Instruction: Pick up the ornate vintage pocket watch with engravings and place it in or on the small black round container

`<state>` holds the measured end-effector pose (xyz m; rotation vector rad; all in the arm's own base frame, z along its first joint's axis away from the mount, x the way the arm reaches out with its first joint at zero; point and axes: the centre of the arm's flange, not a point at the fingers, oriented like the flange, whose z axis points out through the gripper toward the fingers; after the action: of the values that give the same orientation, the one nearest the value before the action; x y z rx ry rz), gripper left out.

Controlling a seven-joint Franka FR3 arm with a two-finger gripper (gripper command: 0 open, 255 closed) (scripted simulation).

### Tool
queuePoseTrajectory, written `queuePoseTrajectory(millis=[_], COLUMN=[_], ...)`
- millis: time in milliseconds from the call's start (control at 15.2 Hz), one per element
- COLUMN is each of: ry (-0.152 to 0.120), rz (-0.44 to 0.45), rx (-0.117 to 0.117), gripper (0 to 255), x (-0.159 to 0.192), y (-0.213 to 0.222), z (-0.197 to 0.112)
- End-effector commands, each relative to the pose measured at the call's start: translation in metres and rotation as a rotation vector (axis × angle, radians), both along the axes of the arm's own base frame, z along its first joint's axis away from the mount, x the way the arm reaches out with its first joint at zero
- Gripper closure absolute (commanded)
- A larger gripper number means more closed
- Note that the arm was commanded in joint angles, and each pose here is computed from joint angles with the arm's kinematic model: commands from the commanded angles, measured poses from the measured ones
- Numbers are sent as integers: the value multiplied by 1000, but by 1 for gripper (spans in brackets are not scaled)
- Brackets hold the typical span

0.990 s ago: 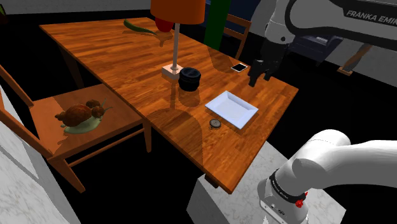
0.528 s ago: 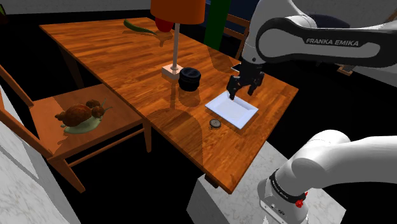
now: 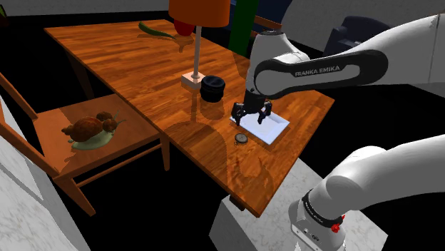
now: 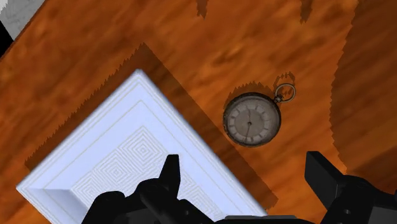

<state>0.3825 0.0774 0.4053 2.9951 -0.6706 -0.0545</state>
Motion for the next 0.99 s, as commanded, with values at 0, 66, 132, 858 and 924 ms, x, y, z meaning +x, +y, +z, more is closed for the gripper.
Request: queuePoseTrajectory(millis=[0,66,132,858,924], ry=[-3,-3,-3,-3,-3], rz=[-60,-79,-79,-79,-79], rx=[-2,-3,-3,-3,-3], gripper=[0,0,0,0,0], x=[10,14,14,12,12], y=[8,11,11,9,9], z=[-21,-28,-34,-68,-68])
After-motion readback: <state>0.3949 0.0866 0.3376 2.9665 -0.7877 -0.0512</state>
